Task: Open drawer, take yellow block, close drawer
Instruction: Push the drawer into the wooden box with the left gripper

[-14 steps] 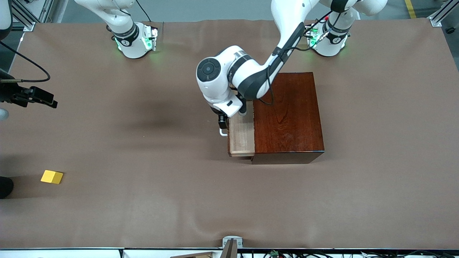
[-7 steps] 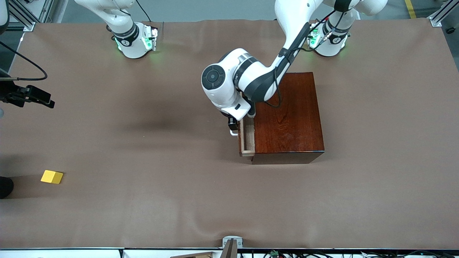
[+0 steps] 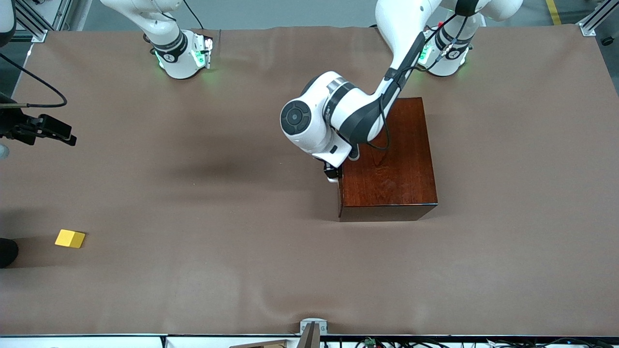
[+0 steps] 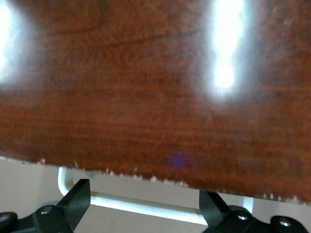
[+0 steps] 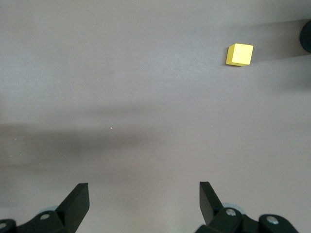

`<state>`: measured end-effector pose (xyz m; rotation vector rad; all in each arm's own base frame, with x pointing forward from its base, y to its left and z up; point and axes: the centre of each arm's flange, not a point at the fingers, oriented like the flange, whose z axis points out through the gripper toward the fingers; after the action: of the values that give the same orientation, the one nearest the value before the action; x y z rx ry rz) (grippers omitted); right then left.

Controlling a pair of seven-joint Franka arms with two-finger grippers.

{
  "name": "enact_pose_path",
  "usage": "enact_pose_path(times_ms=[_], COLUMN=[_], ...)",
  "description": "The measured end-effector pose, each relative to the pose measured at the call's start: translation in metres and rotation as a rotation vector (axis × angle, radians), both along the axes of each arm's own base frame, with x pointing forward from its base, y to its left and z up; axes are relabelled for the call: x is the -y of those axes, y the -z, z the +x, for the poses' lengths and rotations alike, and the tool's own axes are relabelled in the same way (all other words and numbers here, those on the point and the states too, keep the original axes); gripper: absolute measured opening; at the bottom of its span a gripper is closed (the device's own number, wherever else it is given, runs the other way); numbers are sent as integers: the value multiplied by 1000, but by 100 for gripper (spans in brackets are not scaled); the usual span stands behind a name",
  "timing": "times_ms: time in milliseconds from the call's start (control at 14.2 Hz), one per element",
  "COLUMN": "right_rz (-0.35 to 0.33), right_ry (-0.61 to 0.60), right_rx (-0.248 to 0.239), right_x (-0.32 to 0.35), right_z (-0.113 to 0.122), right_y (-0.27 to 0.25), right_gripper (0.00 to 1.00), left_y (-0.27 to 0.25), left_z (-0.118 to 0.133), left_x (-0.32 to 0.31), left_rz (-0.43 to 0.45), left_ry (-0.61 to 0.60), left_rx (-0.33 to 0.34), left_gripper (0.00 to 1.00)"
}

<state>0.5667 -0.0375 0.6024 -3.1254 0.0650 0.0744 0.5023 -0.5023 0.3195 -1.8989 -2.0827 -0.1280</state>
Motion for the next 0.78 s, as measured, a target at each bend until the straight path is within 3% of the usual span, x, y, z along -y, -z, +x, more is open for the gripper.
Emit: enact_pose_path(times_ms=[565, 777], right_rz=[-6, -7], right_ry=[4, 6], right_rx=[11, 15], right_x=[3, 4], right_z=[1, 1], right_y=[-3, -4], right_gripper=[100, 100], left_y=[-2, -38], left_z=[-3, -6], left_x=[3, 9], left_rz=[5, -36], left_ry=[10, 20], left_rx=[4, 41], left_gripper=[100, 100])
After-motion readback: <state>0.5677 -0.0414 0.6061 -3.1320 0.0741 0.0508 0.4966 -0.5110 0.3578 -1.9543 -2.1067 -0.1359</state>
